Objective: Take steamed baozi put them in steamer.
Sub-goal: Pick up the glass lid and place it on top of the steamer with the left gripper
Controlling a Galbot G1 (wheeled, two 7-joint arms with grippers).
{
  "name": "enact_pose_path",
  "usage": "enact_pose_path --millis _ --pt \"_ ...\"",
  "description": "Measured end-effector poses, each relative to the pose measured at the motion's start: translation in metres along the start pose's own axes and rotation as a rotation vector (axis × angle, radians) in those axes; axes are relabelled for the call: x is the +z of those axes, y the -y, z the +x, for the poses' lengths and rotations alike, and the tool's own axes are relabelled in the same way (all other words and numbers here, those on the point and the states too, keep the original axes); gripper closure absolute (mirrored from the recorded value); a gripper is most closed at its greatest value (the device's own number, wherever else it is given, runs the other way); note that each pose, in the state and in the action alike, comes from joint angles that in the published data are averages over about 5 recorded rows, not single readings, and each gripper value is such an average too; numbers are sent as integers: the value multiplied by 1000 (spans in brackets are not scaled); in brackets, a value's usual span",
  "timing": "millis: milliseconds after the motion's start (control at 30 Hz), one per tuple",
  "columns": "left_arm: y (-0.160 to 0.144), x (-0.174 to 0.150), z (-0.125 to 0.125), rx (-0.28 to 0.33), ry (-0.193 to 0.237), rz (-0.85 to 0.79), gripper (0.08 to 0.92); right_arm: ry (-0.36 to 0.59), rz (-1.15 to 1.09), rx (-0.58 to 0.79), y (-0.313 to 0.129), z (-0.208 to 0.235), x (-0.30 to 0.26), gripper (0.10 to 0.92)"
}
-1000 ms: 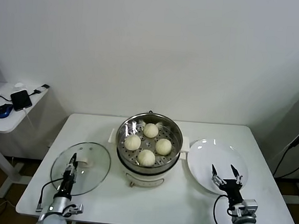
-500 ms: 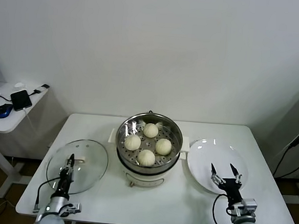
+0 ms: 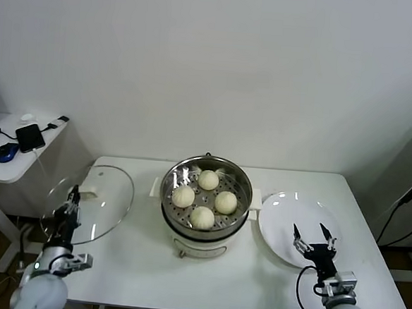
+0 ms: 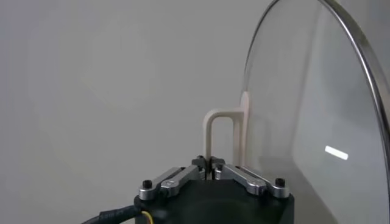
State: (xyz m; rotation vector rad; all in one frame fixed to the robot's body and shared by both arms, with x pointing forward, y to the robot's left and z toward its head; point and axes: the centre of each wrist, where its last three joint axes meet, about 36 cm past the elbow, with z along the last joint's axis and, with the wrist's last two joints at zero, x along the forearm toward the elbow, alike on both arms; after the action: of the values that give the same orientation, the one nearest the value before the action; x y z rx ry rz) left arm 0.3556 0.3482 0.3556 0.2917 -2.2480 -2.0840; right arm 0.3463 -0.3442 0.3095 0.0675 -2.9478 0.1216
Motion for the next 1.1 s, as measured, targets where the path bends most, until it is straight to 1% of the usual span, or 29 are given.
enact_pose_path --millis 100,200,400,600,900,1100 --pt "-30 -21 -6 -1 9 24 867 -6 3 -6 -1 1 2 200" --pt "-52 -47 -9 4 24 44 867 -12 7 -14 -1 3 5 200" --pt "-75 -105 -9 45 51 60 867 -8 16 -32 -2 5 11 200" --pt "-83 -168 0 78 85 72 867 19 11 -34 -2 3 16 200" --pt "-82 -256 16 75 135 84 867 42 10 -23 5 8 29 200" --pt "-75 -303 23 83 147 96 867 47 6 -13 9 13 39 200"
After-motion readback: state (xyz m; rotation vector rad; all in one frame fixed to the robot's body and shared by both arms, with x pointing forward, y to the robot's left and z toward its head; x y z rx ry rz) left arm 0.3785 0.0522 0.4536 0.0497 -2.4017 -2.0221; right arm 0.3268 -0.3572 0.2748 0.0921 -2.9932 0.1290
